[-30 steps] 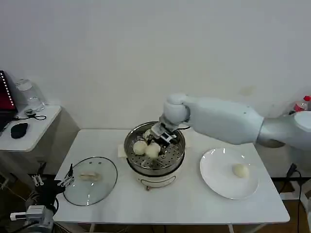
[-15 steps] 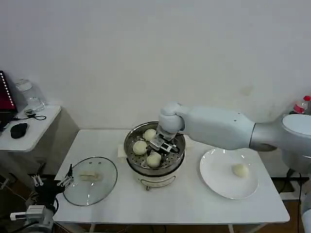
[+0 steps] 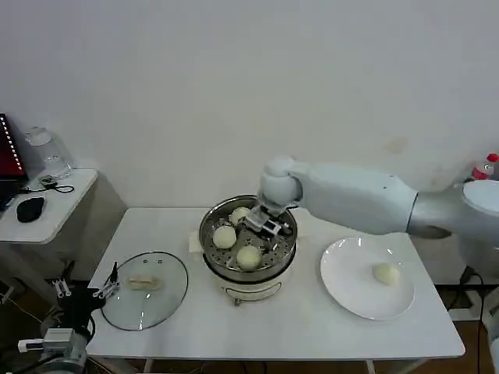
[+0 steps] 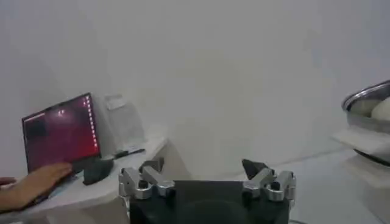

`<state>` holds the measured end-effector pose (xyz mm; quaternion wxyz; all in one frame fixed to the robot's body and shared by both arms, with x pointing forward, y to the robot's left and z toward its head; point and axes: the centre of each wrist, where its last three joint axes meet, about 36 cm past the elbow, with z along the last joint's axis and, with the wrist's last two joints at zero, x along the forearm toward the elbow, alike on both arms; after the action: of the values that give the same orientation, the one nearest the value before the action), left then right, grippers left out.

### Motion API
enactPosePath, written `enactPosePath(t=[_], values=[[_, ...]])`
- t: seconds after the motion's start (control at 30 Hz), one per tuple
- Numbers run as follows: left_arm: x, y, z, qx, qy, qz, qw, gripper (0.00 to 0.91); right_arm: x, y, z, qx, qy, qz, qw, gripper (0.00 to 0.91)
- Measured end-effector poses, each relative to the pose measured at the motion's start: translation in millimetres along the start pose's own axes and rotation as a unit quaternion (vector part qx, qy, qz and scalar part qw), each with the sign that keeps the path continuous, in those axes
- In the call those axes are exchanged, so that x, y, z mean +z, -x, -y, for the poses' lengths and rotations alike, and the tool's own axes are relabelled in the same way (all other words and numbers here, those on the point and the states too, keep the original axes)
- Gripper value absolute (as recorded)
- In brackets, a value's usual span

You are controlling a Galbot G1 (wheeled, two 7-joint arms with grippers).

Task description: Take steamed baozi put them in steamer then cover it.

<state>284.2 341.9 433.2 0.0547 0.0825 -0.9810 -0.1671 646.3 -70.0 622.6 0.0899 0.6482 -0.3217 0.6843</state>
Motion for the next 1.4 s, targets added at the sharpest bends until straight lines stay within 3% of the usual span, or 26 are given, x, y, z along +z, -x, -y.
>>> enactPosePath(t=[0.17,0.33,0.67,1.07,1.4], values=[[0,4,0,0.005,0.001,0.001,1.0,0.907,26,-37,-4,0.047,0.061,-0.008,0.997,0.907],[-1,6,2,0.014,0.003,0.004,1.0,0.907,55,-69,-29,0.075,0.139,-0.029,0.987,0.907],[1,15,8,0.032,0.011,0.011,0.999,0.907,113,-110,-148,0.08,0.27,-0.09,0.955,0.907],[2,23,14,0.049,0.016,0.013,0.999,0.907,143,-103,-302,0.039,0.375,-0.154,0.913,0.907],[2,22,13,0.047,0.018,0.012,0.999,0.907,148,-56,-370,0.01,0.417,-0.162,0.894,0.907]])
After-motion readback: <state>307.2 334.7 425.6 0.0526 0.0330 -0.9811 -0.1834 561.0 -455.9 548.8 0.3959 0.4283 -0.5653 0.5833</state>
